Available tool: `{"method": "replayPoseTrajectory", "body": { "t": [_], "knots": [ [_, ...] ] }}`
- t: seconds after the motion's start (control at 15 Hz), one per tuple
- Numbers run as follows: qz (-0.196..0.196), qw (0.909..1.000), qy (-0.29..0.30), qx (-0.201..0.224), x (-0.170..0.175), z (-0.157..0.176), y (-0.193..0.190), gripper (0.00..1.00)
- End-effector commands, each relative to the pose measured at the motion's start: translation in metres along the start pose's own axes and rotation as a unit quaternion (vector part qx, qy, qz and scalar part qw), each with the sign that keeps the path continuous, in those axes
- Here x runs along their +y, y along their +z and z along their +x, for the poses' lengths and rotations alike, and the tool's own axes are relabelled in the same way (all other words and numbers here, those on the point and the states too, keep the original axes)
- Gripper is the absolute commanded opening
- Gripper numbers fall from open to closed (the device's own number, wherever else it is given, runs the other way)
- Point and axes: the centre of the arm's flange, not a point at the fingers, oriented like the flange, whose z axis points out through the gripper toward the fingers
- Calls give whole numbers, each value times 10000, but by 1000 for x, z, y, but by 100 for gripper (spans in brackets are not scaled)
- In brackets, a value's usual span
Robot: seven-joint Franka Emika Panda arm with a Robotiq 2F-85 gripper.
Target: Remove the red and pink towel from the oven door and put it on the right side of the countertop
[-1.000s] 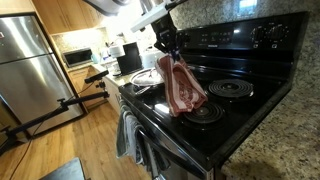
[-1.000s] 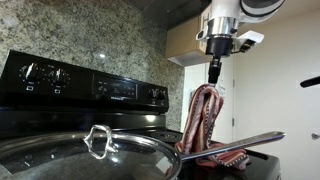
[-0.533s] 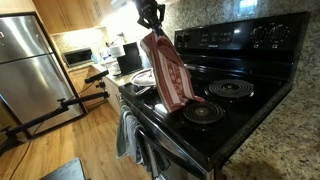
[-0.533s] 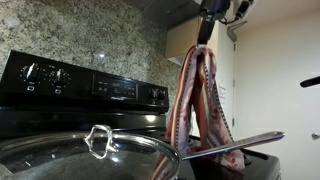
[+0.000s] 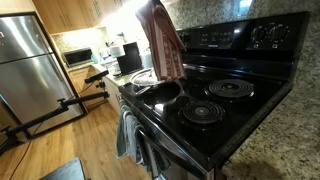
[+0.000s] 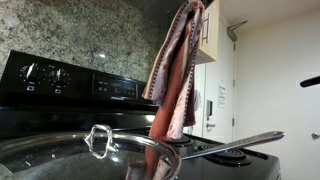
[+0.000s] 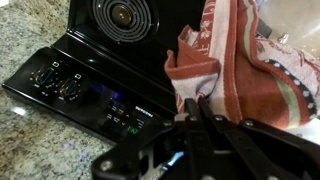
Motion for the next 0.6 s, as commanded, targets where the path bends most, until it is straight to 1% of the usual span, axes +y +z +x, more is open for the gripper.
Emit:
{"method": "replayPoseTrajectory", "body": {
  "t": [0.0,0.13,0.27,0.53],
  "knots": [
    [24,9998,207,-36,23,14,3,1],
    [-61,9993,371,2,40,11,1,1],
    [-28,9982,599,48,65,2,-7,1],
    [-89,9912,1295,246,126,-25,-26,1]
  ]
}}
